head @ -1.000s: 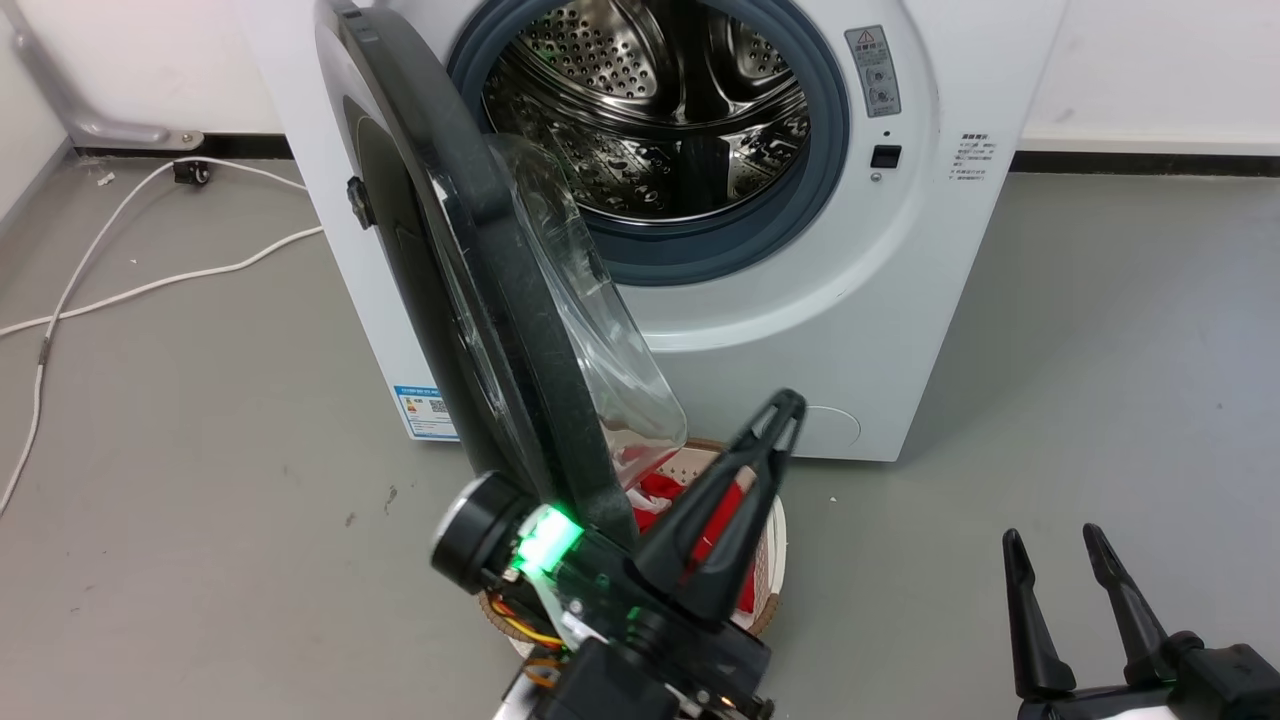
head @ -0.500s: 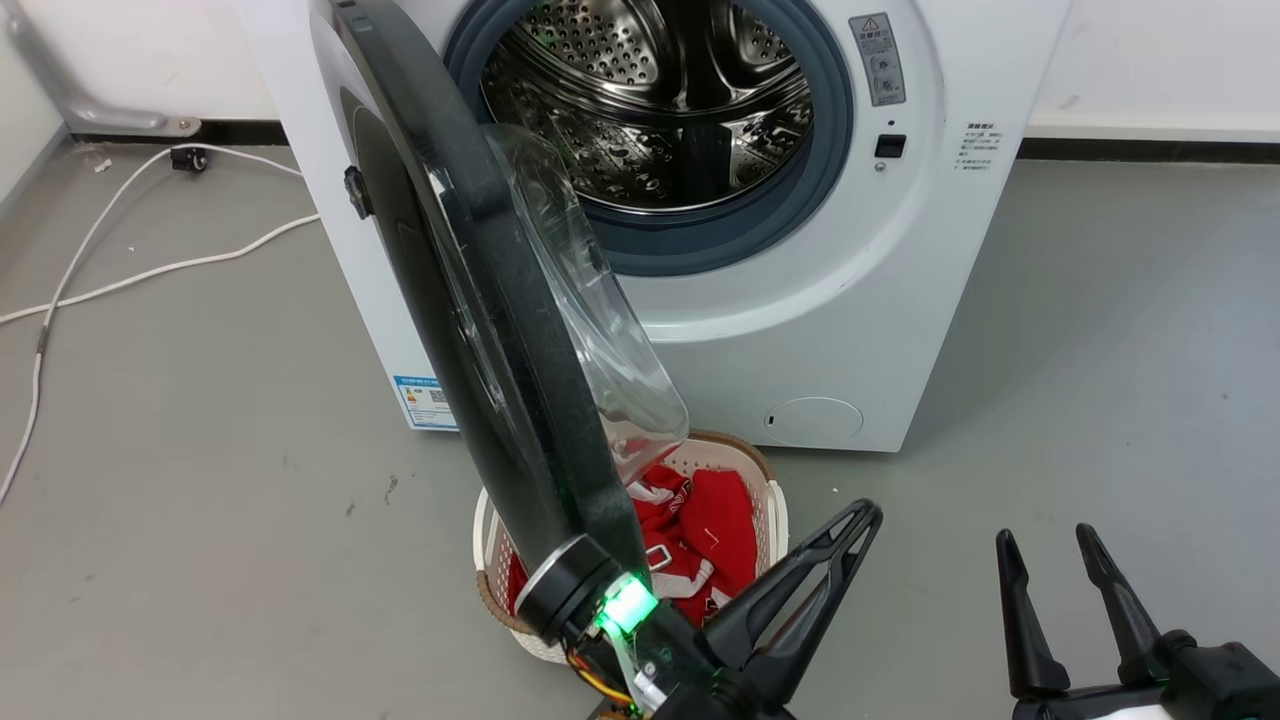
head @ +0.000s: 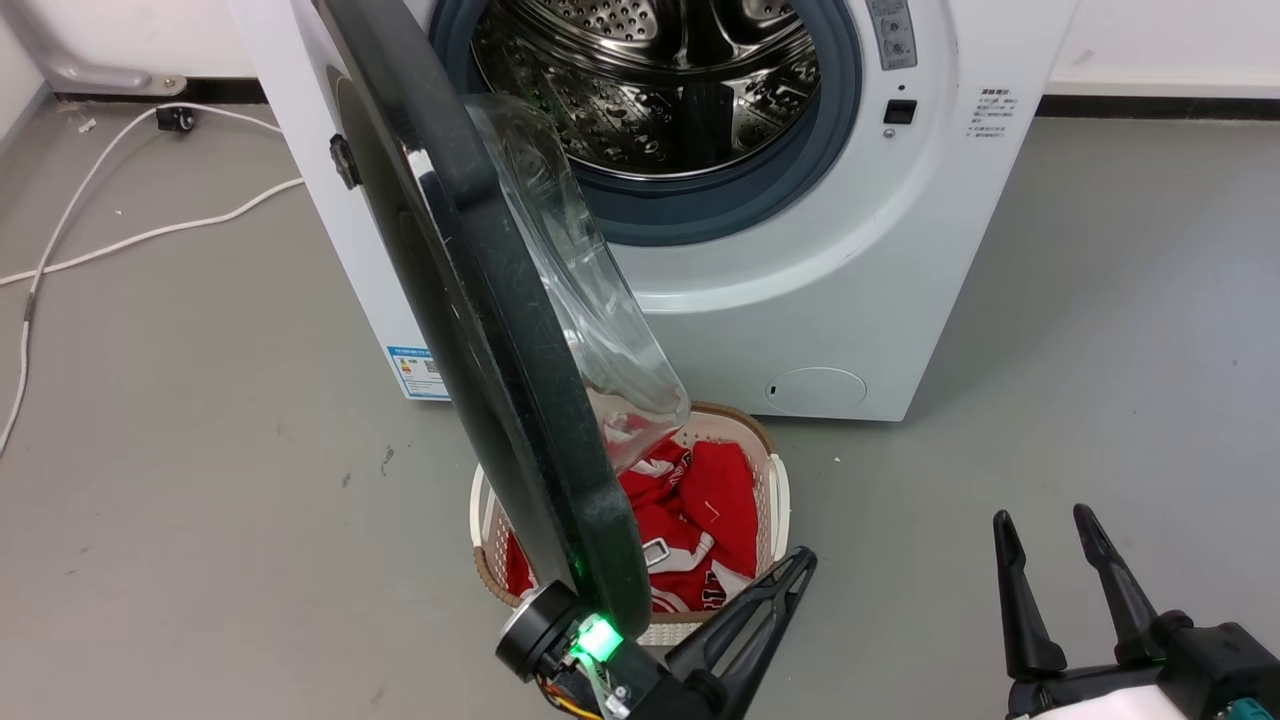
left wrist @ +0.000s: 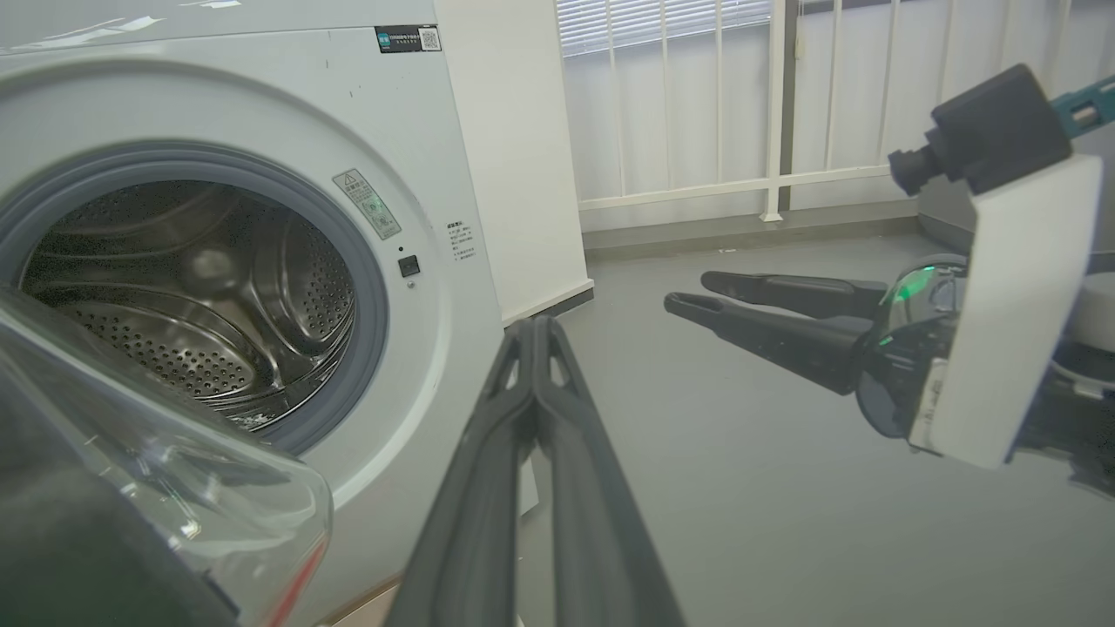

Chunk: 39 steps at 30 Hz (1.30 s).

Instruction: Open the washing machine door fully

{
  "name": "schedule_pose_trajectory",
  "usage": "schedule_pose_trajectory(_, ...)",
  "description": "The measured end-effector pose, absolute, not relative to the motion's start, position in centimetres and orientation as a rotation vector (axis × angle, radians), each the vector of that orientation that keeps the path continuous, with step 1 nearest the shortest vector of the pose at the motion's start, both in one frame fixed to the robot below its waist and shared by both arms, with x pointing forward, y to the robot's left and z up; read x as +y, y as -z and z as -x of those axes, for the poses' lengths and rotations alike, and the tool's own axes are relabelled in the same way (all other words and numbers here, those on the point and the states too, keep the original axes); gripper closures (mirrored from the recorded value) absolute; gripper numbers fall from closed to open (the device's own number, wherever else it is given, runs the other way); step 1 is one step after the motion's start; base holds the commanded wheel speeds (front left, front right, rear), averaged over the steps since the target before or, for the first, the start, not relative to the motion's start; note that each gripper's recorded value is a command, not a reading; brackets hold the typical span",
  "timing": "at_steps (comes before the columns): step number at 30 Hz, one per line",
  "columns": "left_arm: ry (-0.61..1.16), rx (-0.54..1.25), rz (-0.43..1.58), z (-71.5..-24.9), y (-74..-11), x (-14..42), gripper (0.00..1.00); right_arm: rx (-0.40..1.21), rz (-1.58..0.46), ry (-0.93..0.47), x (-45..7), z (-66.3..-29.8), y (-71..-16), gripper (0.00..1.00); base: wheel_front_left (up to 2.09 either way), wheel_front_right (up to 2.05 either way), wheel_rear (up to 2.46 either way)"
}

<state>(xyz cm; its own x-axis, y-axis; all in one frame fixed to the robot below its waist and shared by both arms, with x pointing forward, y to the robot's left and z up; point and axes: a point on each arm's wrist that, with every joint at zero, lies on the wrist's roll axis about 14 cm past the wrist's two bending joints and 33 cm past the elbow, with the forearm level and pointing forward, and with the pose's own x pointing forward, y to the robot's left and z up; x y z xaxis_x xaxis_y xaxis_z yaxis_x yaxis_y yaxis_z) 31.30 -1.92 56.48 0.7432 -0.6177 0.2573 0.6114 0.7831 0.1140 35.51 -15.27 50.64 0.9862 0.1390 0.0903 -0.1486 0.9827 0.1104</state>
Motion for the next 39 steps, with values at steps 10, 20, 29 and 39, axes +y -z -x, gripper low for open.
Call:
schedule_pose_trajectory(10,0.567,-0.195,-0.018,-33.3,-53.8,0.7,1.0,-0.061,-0.115,-0.142,-15.3,-35.8,-49.9,0.0,0.0,0.0,0.0)
schedule_pose_trajectory(20,0.458,-0.19,-0.028,-34.2,-53.8,3.7,1.0,-0.049,-0.115,-0.181,-14.1,-36.3,-49.6,0.0,0.0,0.0,0.0)
schedule_pose_trajectory(29,0.293,-0.169,-0.027,-33.5,-53.2,8.4,1.0,-0.04,-0.125,-0.259,-11.5,-37.1,-49.4,0.0,0.0,0.0,0.0)
schedule_pose_trajectory(39,0.049,-0.104,-0.041,-32.4,-51.3,15.5,1.0,-0.028,-0.128,-0.317,-9.6,-37.6,-49.1,0.0,0.0,0.0,0.0)
